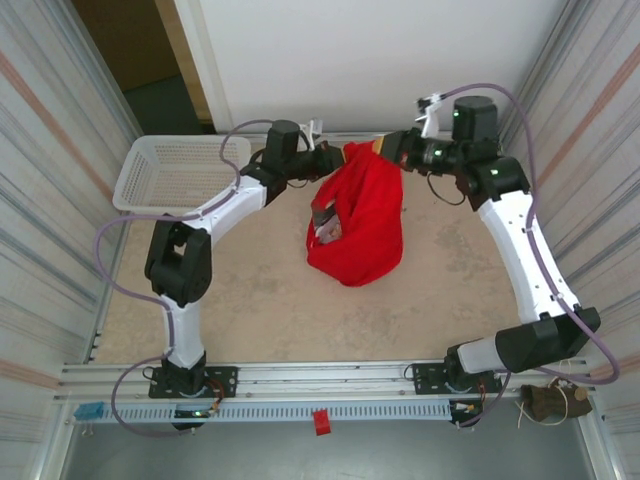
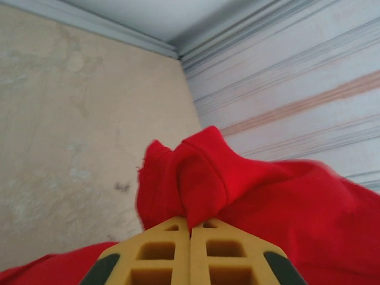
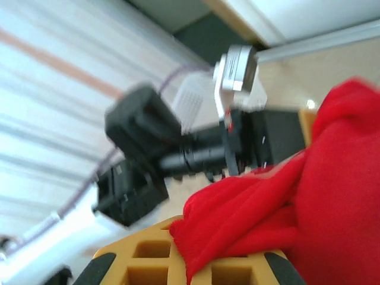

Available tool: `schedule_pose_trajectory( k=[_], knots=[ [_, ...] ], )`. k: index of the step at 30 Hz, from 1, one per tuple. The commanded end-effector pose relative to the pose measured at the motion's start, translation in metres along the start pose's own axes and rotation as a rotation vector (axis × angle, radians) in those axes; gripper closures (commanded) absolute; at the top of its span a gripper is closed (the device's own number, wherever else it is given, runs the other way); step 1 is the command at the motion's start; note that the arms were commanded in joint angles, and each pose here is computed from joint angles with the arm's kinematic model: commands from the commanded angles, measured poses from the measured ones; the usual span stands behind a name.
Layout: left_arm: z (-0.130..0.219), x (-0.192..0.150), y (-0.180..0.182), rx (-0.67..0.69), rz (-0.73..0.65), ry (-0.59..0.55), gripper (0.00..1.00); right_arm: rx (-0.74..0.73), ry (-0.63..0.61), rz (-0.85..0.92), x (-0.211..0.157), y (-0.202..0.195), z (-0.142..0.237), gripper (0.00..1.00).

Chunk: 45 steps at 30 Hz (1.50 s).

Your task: Fold the inside-out t-shirt

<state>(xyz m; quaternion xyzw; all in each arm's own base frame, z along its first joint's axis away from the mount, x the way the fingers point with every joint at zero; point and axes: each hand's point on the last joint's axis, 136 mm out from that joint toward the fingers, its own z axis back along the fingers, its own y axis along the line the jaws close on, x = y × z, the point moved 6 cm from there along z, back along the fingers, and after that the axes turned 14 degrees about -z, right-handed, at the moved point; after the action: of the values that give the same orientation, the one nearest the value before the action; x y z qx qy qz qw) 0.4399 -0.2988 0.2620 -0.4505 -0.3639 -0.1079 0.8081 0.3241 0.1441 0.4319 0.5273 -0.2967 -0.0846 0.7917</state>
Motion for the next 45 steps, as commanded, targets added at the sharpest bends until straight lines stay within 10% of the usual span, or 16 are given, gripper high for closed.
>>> schedule_pose_trajectory(
  k=[1, 5, 12, 20, 45],
  knots=[
    [0.024, -0.016, 0.043, 0.146, 0.044, 0.032, 0.72, 0.254, -0.134, 0.103, 0.027, 0.074, 0.045, 1.0],
    [0.064, -0.006, 0.027, 0.14, -0.037, 0.001, 0.44, 0.295, -0.12, 0.091, 0.037, 0.082, 0.042, 1.0],
    [0.119, 0.001, -0.05, 0.069, -0.239, -0.123, 0.38, 0.305, -0.089, 0.086, 0.034, 0.085, 0.037, 1.0],
    [0.102, -0.003, -0.132, -0.044, -0.397, -0.172, 0.35, 0.293, -0.035, 0.098, 0.02, 0.084, 0.031, 1.0],
    [0.09, -0.002, -0.108, 0.04, -0.326, -0.23, 0.35, 0.303, 0.058, 0.11, -0.006, 0.078, 0.028, 1.0]
  ],
)
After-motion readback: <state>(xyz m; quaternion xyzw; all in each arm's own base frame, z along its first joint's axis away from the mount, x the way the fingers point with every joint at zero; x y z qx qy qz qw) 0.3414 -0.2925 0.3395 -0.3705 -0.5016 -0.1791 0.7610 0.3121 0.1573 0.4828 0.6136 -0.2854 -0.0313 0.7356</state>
